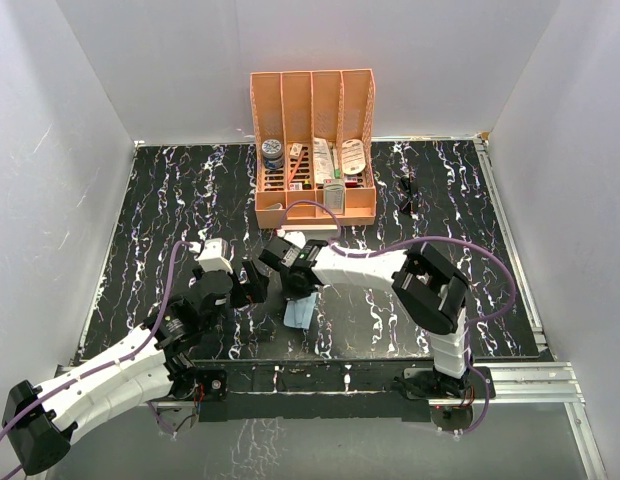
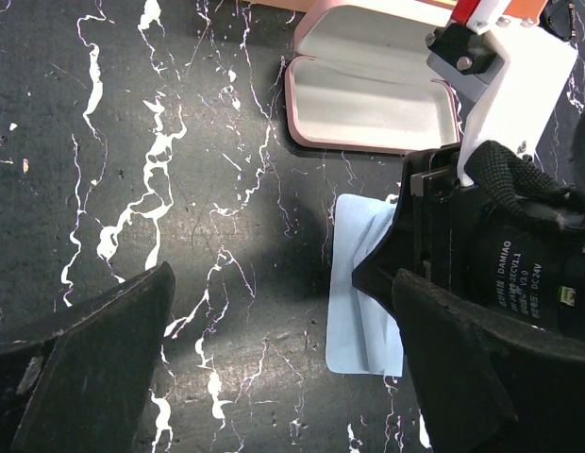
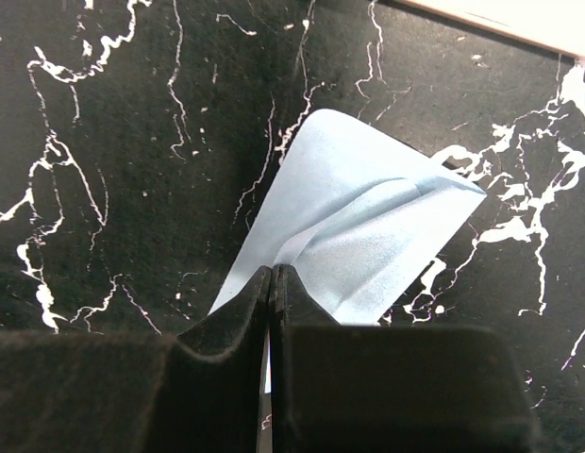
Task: Organize the sunglasses
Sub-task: Adjust the glasses cleaning cloth at the center of the board.
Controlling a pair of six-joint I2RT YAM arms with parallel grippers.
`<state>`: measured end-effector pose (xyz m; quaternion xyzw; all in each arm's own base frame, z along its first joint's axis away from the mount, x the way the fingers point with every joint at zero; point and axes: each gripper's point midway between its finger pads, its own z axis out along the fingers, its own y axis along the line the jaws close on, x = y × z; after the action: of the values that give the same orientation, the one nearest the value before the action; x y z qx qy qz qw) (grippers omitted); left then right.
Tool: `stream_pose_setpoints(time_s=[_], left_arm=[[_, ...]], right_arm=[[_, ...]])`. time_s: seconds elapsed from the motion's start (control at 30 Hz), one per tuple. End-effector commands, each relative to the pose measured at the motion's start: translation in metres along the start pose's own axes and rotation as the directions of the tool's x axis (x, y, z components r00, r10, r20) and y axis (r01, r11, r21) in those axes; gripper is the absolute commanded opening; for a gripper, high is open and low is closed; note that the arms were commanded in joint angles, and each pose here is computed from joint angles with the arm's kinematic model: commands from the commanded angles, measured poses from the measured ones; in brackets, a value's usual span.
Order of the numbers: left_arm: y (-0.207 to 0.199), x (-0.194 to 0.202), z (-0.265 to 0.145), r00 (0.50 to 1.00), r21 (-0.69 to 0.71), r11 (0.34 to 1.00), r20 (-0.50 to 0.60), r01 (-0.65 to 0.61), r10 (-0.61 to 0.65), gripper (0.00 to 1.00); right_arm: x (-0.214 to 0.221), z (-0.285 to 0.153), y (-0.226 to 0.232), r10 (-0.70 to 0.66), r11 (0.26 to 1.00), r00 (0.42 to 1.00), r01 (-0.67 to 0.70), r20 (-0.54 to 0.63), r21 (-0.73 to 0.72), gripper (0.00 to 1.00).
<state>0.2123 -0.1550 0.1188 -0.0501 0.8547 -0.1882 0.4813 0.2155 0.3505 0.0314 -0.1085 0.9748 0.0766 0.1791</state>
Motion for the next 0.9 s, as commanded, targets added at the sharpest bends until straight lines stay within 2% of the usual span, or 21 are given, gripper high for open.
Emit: stream_pose_setpoints(time_s=[0.0, 0.4, 0.87], left_arm=[[-0.004, -0.004, 0.0, 1.0, 0.01, 1.0, 0.013, 0.009, -0.009, 0.99], [-0.007, -0.001, 0.004, 1.0, 0.019, 1.0, 0.004, 0.013, -0.013, 0.99], [-0.005, 0.001, 0.004, 1.0, 0.013, 1.0, 0.0, 0.009, -0.009, 0.99]], right_arm=[[-0.019, -0.001, 0.014, 0.006, 0.999, 0.999, -0.004, 0.048, -0.034, 0.0], [-0.024, -0.001, 0.023, 0.006, 0.999, 0.998, -0.003, 0.055, -0.053, 0.0], [-0.012, -0.008, 0.005, 0.017, 0.999, 0.998, -0.015, 0.059, -0.036, 0.0]])
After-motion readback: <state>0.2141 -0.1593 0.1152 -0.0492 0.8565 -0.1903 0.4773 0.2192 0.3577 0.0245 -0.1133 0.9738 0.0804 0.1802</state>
